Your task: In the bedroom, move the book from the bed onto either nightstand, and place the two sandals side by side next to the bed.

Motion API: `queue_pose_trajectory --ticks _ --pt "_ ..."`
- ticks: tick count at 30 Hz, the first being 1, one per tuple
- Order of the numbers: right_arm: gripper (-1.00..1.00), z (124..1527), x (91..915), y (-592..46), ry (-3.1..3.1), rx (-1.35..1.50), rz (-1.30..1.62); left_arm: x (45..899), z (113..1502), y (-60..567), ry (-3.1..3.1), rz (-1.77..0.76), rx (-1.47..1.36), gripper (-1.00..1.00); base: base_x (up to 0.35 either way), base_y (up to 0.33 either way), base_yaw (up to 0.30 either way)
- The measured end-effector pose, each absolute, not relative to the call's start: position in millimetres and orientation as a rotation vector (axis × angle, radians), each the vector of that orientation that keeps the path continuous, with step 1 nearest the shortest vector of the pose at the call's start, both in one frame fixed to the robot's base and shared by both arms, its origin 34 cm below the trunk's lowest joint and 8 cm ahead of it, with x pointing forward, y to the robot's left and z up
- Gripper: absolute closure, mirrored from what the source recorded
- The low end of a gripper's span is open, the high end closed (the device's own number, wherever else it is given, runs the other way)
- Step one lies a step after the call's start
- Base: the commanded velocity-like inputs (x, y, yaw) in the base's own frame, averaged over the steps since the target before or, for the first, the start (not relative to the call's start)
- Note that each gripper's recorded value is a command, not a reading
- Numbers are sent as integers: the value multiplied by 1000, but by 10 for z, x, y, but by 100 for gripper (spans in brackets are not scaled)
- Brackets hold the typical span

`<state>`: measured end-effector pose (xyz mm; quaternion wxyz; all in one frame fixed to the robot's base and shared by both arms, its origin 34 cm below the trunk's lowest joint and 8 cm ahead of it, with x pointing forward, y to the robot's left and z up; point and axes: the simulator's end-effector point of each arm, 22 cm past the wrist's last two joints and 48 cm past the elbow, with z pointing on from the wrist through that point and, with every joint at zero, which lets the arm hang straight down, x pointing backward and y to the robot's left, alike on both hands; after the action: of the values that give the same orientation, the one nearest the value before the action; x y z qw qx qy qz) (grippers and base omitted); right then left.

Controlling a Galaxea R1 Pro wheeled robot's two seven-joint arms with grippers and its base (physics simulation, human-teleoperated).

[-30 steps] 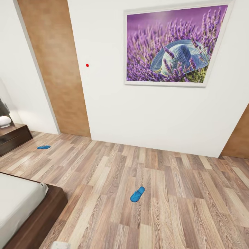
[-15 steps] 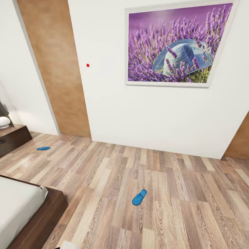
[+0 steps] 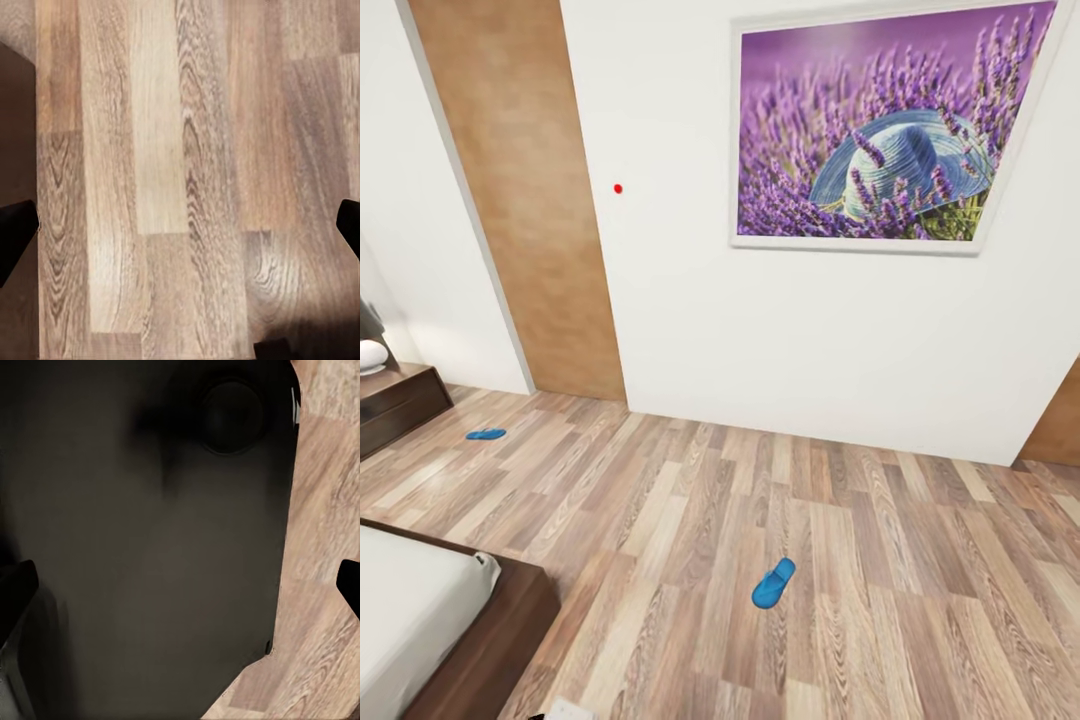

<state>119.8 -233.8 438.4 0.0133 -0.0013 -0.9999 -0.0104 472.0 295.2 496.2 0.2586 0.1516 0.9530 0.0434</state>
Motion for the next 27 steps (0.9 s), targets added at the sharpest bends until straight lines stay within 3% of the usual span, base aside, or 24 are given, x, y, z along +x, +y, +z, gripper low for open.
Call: queue_pose_trajectory --ticks 17,27 --pt "-100 4385 1198 -2333 -3115 -7 -34 4709 4958 2940 2581 118 420 -100 254 178 0" --pt "-100 4385 1199 -2331 -3115 -7 -34 4719 4963 2934 2575 117 421 -100 270 -14 0"
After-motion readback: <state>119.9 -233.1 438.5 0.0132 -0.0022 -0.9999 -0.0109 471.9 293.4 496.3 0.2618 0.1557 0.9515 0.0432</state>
